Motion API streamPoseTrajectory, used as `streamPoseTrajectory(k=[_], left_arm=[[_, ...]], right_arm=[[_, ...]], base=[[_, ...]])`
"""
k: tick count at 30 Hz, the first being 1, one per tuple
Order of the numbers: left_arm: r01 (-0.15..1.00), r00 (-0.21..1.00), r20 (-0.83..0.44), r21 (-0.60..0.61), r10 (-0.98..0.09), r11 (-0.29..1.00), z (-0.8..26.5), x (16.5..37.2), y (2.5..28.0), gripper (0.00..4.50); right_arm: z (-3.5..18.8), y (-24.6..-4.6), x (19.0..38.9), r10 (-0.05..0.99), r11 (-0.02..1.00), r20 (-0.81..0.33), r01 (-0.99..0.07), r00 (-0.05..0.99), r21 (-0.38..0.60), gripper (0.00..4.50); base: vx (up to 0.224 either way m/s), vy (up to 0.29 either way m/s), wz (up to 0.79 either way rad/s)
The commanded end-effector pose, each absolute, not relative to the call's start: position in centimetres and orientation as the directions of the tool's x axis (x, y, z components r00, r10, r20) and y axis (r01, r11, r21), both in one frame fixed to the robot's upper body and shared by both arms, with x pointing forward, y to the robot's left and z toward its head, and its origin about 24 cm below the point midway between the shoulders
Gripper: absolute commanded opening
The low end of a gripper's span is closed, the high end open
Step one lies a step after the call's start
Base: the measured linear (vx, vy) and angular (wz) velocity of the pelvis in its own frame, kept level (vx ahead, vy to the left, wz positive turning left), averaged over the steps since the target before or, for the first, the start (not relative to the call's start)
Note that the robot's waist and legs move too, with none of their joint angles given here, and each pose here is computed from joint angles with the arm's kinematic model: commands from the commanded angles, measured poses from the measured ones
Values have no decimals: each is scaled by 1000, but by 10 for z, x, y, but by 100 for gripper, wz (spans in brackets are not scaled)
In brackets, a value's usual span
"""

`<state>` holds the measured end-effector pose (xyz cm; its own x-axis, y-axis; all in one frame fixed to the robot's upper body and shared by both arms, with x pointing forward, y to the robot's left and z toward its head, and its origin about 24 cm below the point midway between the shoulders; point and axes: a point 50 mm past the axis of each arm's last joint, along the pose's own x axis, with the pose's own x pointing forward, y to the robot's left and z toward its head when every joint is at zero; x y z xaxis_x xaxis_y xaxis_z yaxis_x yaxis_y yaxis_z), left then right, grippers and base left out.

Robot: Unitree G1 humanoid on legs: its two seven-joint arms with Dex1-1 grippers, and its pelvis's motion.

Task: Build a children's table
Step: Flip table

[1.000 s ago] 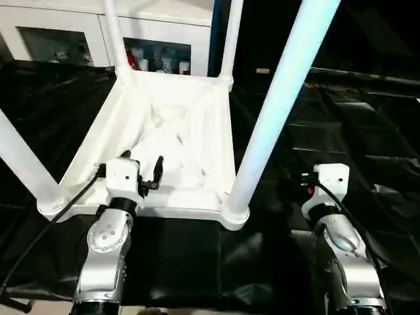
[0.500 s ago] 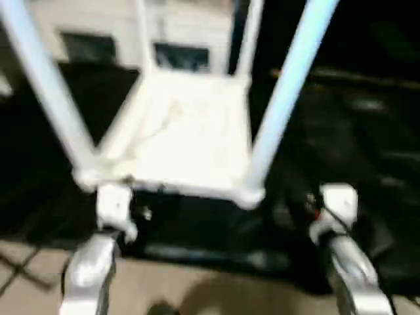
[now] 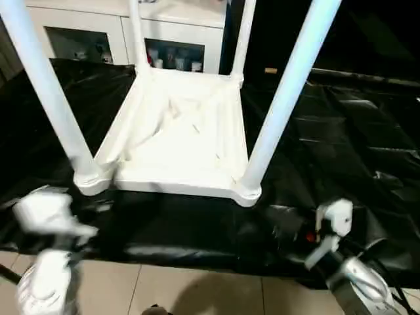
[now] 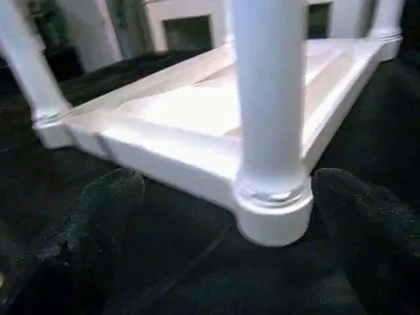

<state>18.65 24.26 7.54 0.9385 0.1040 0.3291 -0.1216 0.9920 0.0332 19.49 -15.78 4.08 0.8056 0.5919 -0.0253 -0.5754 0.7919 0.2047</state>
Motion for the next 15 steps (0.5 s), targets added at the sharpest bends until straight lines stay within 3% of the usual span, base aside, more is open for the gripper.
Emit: streamPoseTrajectory(k=[1, 5, 7, 8, 15], left_arm=[[-158, 932, 336, 44, 135, 986, 75, 181, 246, 447], [-172, 950, 276, 70, 147, 983, 71, 190, 250, 447], [-163, 955, 263, 77, 138, 984, 71, 194, 252, 447], [-159, 971, 199, 119, 134, 980, 65, 203, 258, 447], [-128, 983, 154, 161, 103, 979, 68, 237, 282, 447]], right_arm=[[47, -164, 200, 552, 825, -1, -546, 834, 144, 450], [48, -168, 213, 435, 895, 27, -435, 900, 95, 450], [47, -167, 215, 434, 895, 29, -435, 900, 95, 450], [47, -165, 219, 436, 890, 38, -437, 899, 126, 450], [49, -147, 248, 469, 872, 62, -473, 881, 127, 450]], base=[[0, 0, 0], [0, 0, 0], [0, 0, 0], [0, 0, 0], [0, 0, 0]])
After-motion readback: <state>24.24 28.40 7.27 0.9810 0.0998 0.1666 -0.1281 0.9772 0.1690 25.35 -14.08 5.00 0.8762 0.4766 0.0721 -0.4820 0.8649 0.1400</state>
